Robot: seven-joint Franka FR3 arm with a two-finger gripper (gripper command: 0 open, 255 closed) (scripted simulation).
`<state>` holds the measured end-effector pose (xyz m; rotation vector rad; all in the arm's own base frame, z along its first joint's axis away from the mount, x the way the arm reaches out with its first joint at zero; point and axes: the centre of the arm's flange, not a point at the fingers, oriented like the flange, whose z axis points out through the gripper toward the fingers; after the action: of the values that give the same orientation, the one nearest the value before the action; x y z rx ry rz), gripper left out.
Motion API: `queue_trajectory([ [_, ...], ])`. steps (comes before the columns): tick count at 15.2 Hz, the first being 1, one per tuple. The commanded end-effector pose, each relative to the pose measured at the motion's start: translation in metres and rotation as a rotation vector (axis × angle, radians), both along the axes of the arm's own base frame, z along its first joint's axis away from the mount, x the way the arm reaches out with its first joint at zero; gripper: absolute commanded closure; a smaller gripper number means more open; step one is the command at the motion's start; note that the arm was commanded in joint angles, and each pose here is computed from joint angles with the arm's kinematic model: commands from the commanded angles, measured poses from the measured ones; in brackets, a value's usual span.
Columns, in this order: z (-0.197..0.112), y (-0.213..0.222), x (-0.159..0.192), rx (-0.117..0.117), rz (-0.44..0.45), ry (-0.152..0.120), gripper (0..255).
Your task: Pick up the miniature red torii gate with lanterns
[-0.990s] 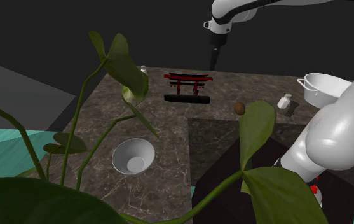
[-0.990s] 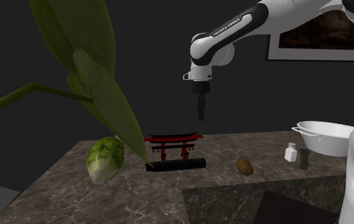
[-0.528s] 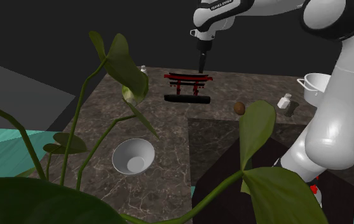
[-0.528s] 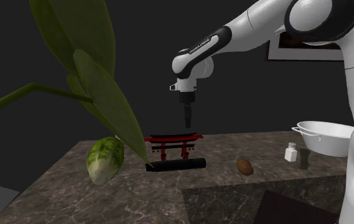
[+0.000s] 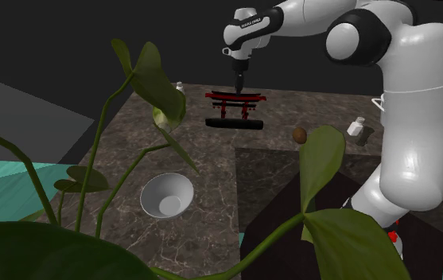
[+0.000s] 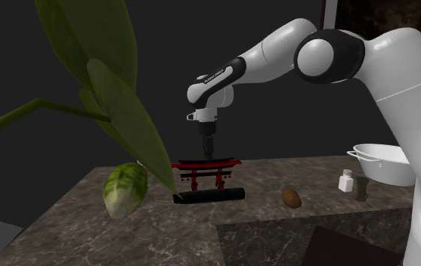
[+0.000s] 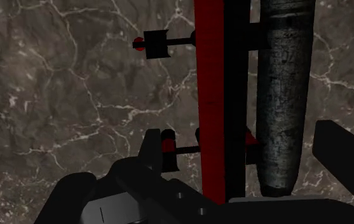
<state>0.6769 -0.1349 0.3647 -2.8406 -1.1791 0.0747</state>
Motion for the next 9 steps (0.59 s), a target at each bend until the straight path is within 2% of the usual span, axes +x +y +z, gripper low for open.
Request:
queue_trajectory([
  [1,-0.012,0.0,0.005,0.002,0.006,0.0,0],
  [5,-0.033,0.0,0.005,0.002,0.006,0.0,0],
  [8,-0.036,0.0,0.005,0.002,0.006,0.0,0],
  [9,-0.036,0.0,0.005,0.002,0.006,0.0,255],
])
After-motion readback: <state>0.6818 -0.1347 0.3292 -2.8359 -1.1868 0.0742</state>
